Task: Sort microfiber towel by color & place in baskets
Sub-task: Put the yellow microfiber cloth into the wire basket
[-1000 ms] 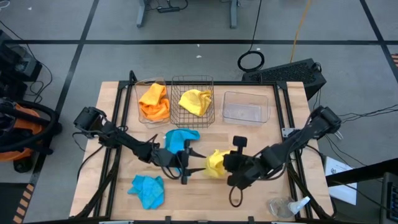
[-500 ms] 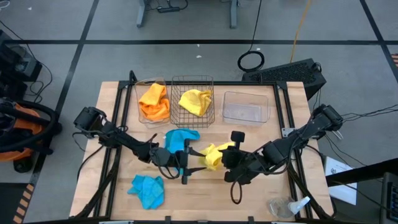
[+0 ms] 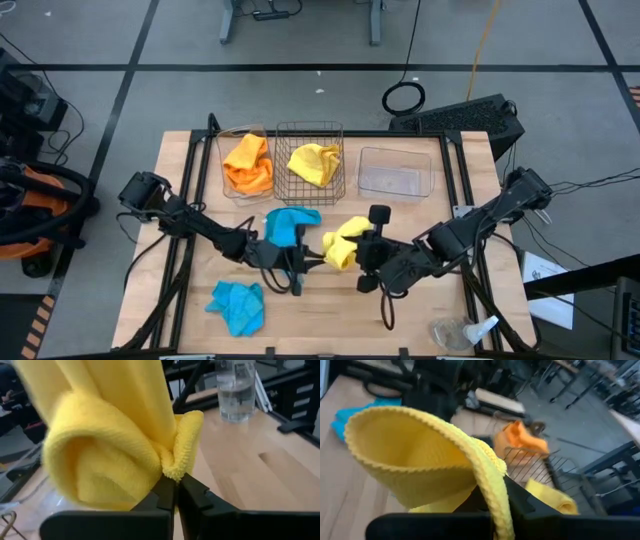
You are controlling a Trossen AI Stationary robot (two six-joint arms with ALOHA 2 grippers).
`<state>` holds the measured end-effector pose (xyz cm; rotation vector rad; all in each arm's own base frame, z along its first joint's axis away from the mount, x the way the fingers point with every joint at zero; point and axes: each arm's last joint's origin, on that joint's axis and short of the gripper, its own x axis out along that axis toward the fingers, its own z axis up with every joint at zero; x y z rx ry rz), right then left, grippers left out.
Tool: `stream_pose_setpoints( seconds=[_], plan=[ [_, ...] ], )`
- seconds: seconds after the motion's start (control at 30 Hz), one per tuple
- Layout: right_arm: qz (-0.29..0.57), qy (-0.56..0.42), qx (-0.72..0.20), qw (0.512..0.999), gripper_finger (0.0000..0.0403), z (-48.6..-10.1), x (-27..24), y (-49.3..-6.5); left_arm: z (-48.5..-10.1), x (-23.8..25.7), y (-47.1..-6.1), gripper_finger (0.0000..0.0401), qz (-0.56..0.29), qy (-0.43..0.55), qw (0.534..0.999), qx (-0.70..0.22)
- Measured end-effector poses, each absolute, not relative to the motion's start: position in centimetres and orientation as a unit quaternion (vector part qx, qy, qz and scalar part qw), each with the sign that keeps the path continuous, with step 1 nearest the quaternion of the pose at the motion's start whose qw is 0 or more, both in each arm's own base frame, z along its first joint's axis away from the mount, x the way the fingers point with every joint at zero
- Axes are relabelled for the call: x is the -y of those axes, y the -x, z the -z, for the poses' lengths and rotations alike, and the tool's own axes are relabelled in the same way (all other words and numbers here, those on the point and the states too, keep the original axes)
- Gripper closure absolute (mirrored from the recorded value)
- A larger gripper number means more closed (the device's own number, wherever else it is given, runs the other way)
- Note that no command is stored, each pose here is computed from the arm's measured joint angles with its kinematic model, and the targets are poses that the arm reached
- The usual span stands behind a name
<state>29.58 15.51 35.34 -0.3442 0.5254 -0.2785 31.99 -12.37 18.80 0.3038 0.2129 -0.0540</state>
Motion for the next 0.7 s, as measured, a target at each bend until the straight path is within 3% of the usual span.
stream_pose_setpoints(
  seconds=[0.23,0.47,0.7],
  plan=[
    [0.137,0.175,-0.225,0.949,0.0401,-38.2,-15.5,-29.6,-18.0,11.6,-32.0,0.0395,0.012,-0.133,0.98,-0.147],
    [0.19,0.225,-0.212,0.932,0.0401,-39.4,-15.2,-29.3,-17.8,12.0,-31.9,0.039,0.107,-0.072,0.978,-0.163],
    [0.209,0.233,-0.24,0.919,0.0401,-38.7,-14.9,-28.8,-17.7,13.4,-30.3,0.0305,0.153,-0.065,0.96,-0.225]
  ],
)
